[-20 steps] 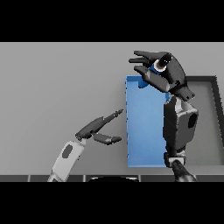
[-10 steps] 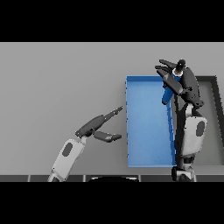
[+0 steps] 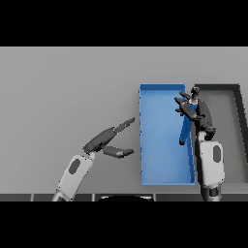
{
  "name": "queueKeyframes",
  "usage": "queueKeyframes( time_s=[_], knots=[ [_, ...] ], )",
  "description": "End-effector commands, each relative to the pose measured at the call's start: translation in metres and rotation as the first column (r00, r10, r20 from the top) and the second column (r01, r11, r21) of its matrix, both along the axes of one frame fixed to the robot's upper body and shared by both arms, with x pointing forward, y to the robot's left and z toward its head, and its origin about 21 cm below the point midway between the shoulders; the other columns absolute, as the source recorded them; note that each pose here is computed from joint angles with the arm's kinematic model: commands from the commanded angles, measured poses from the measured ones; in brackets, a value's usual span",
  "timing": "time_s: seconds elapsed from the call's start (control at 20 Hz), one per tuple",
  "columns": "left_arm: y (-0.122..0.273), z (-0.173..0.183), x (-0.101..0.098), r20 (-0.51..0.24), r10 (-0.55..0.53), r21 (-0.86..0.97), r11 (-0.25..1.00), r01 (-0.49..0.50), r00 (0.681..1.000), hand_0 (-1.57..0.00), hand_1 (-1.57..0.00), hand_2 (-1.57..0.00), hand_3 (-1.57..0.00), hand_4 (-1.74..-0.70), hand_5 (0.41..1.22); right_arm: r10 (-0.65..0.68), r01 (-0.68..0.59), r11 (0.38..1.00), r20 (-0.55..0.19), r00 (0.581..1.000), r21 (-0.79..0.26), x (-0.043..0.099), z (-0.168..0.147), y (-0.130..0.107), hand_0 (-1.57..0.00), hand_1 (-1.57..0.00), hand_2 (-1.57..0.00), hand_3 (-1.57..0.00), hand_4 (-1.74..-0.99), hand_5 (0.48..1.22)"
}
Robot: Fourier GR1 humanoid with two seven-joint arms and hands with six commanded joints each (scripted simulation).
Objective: Pick up the blue pipe and place it into the blue bin.
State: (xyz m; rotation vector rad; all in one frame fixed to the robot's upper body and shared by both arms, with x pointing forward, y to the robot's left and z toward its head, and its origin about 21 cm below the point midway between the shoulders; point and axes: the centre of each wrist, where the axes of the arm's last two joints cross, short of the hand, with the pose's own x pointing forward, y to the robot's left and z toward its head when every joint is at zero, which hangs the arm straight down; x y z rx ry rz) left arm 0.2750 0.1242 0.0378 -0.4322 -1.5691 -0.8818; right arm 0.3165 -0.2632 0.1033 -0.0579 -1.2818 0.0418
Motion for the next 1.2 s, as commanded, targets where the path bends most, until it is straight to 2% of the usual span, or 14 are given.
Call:
queueKeyframes(
  time_s=[0.0,0.05,0.15,0.25,0.3,0.35,0.45,0.5,0.55,0.65,0.75,0.9,1.0,1.15],
  knots=[
    [0.000,0.000,0.001,0.001,0.001,0.006,1.000,-0.001,1.000,0.00,0.00,0.00,0.00,-0.92,0.476,0.003,-0.003,1.000,-0.036,0.999,0.007,-0.002,-0.008,0.001,-1.57,-1.57,-1.57,-1.57,-1.497,1.221],
    [-0.002,0.003,0.001,0.005,0.000,0.002,1.000,0.000,1.000,0.00,0.00,0.00,0.00,-0.92,0.478,-0.001,0.001,1.000,-0.066,0.998,0.003,-0.002,-0.011,0.000,-1.57,-1.57,-1.57,-1.26,-1.546,1.221],
    [-0.003,0.002,0.000,0.003,0.000,-0.001,1.000,0.000,1.000,0.00,0.00,0.00,0.00,-0.92,0.481,-0.011,0.013,1.000,-0.102,0.995,0.022,-0.004,-0.013,-0.001,-1.57,-1.57,-1.57,-0.80,-1.616,1.221],
    [-0.001,0.003,0.001,0.008,0.005,0.003,1.000,-0.005,1.000,0.00,0.00,0.00,0.00,-0.92,0.486,-0.017,0.022,0.999,-0.126,0.992,0.034,-0.007,-0.013,0.007,-1.57,-1.57,-1.57,-0.51,-1.661,1.221],
    [-0.001,0.003,0.000,0.012,0.001,0.003,1.000,-0.001,1.000,0.00,0.00,0.00,0.00,-0.92,0.489,-0.036,0.043,0.998,-0.145,0.989,0.049,-0.007,-0.014,0.007,-1.57,-1.57,-1.57,-0.41,-1.677,1.171],
    [-0.004,0.005,0.001,0.006,0.002,0.005,1.000,-0.002,1.000,0.00,0.00,0.00,0.00,-0.92,0.491,-0.048,0.059,0.997,-0.171,0.984,0.057,-0.008,-0.015,0.008,-1.57,-1.57,-1.52,-0.45,-1.626,1.161],
    [-0.002,0.005,0.003,0.005,0.008,0.008,1.000,-0.008,1.000,0.00,0.00,0.00,0.00,-0.92,0.493,-0.067,0.083,0.995,-0.254,0.965,0.055,-0.007,-0.022,0.004,-1.08,-1.03,-0.99,-0.29,-1.469,1.148],
    [-0.003,0.005,0.002,0.005,0.006,0.007,1.000,-0.006,1.000,0.00,0.00,0.00,0.00,-0.92,0.493,-0.079,0.095,0.994,-0.278,0.957,0.046,-0.006,-0.023,0.002,-0.87,-0.82,-0.79,-0.23,-1.405,1.137],
    [-0.003,0.006,0.002,0.007,0.007,0.000,1.000,-0.007,1.000,0.00,0.00,0.00,0.00,-0.92,0.493,-0.083,0.099,0.994,-0.305,0.949,0.037,-0.006,-0.023,0.002,-0.69,-0.66,-0.63,-0.19,-1.370,1.125],
    [-0.005,0.006,0.002,0.003,0.007,0.002,1.000,-0.007,1.000,0.00,0.00,0.00,0.00,-0.93,0.494,-0.033,0.020,0.999,-0.318,0.947,-0.044,-0.005,-0.017,0.004,-0.44,-0.42,-0.40,-0.12,-1.307,1.068],
    [-0.005,0.005,0.001,-0.002,0.009,0.003,1.000,-0.009,1.000,0.00,0.00,0.00,0.00,-0.93,0.494,0.004,-0.067,0.982,-0.333,0.943,-0.177,-0.006,-0.013,0.004,-0.28,-0.27,-0.26,-0.08,-1.250,0.962],
    [0.000,0.001,0.001,-0.007,0.013,0.010,1.000,-0.013,1.000,0.00,0.00,0.00,0.00,-0.93,0.496,0.072,-0.177,0.956,-0.395,0.916,-0.236,-0.011,-0.010,0.009,-0.14,-0.14,-0.13,-0.04,-1.205,0.837],
    [-0.006,0.000,-0.003,-0.003,0.000,-0.005,1.000,0.000,1.000,0.00,0.00,0.00,0.00,-0.93,0.496,0.098,-0.233,0.932,-0.424,0.900,-0.279,-0.011,-0.008,0.012,-0.09,-0.09,-0.08,-0.02,-1.175,0.788],
    [-0.003,0.005,0.001,-0.005,0.010,-0.006,1.000,-0.010,1.000,0.00,0.00,0.00,0.00,-0.93,0.496,0.105,-0.252,0.923,-0.440,0.892,-0.290,-0.011,-0.007,0.015,-0.05,-0.04,-0.04,-0.01,-1.125,0.747]
  ],
)
